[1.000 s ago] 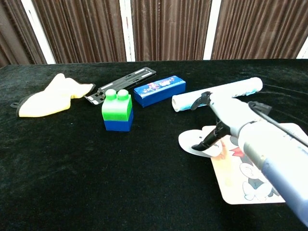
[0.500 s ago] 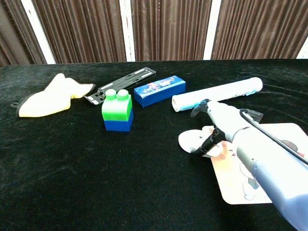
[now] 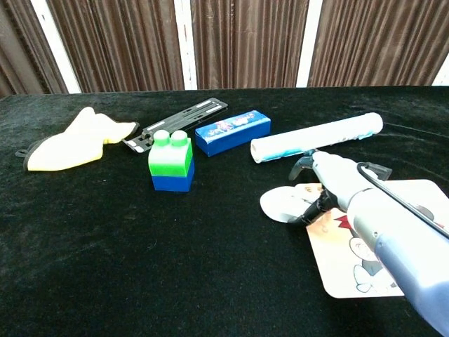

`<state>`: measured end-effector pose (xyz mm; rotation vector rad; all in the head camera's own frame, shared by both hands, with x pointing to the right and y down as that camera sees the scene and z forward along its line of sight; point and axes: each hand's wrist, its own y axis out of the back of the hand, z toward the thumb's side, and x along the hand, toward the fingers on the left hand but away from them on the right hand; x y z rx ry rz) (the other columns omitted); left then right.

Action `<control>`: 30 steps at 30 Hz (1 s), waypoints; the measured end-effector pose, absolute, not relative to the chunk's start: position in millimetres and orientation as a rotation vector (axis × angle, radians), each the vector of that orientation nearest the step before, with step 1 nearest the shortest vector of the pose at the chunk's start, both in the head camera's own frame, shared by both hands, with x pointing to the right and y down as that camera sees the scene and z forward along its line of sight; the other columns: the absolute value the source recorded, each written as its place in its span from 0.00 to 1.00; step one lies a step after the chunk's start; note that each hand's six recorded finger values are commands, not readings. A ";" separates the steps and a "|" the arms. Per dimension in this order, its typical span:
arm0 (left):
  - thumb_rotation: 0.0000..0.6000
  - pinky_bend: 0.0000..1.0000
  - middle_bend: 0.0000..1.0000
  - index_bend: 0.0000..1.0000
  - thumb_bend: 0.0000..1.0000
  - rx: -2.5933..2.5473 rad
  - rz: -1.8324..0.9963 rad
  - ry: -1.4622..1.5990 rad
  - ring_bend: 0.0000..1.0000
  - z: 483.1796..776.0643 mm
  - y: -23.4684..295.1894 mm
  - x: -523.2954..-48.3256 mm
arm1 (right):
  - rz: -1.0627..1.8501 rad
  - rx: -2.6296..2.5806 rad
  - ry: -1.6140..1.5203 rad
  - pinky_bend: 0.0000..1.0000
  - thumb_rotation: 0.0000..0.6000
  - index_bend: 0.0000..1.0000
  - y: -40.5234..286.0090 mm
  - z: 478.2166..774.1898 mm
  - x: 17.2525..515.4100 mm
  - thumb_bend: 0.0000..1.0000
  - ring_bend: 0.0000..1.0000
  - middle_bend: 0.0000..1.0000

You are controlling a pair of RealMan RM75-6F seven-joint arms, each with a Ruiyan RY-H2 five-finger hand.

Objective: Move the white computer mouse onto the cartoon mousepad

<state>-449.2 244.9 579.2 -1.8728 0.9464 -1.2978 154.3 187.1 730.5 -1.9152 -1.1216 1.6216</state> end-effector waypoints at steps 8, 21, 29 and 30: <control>1.00 0.00 0.00 0.00 0.10 -1.875 -1.290 0.952 0.00 577.4 244.8 -448.9 | 1.622 -1.910 -1.124 0.00 1.00 0.34 188.7 733.9 156.6 0.19 0.00 0.02; 1.00 0.00 0.00 0.00 0.11 -1.879 -1.289 0.952 0.00 577.5 244.9 -448.4 | 1.576 -1.932 -1.129 0.00 1.00 0.48 188.2 729.5 152.9 0.31 0.00 0.17; 1.00 0.00 0.00 0.00 0.11 -1.874 -1.285 0.954 0.00 576.5 245.0 -448.4 | 1.527 -1.937 -1.088 0.00 1.00 0.49 181.7 714.6 163.1 0.31 0.00 0.18; 1.00 0.00 0.00 0.00 0.11 -1.873 -1.284 0.954 0.00 576.4 245.2 -448.3 | 1.525 -1.932 -1.079 0.00 1.00 0.49 180.0 712.5 167.0 0.31 0.00 0.18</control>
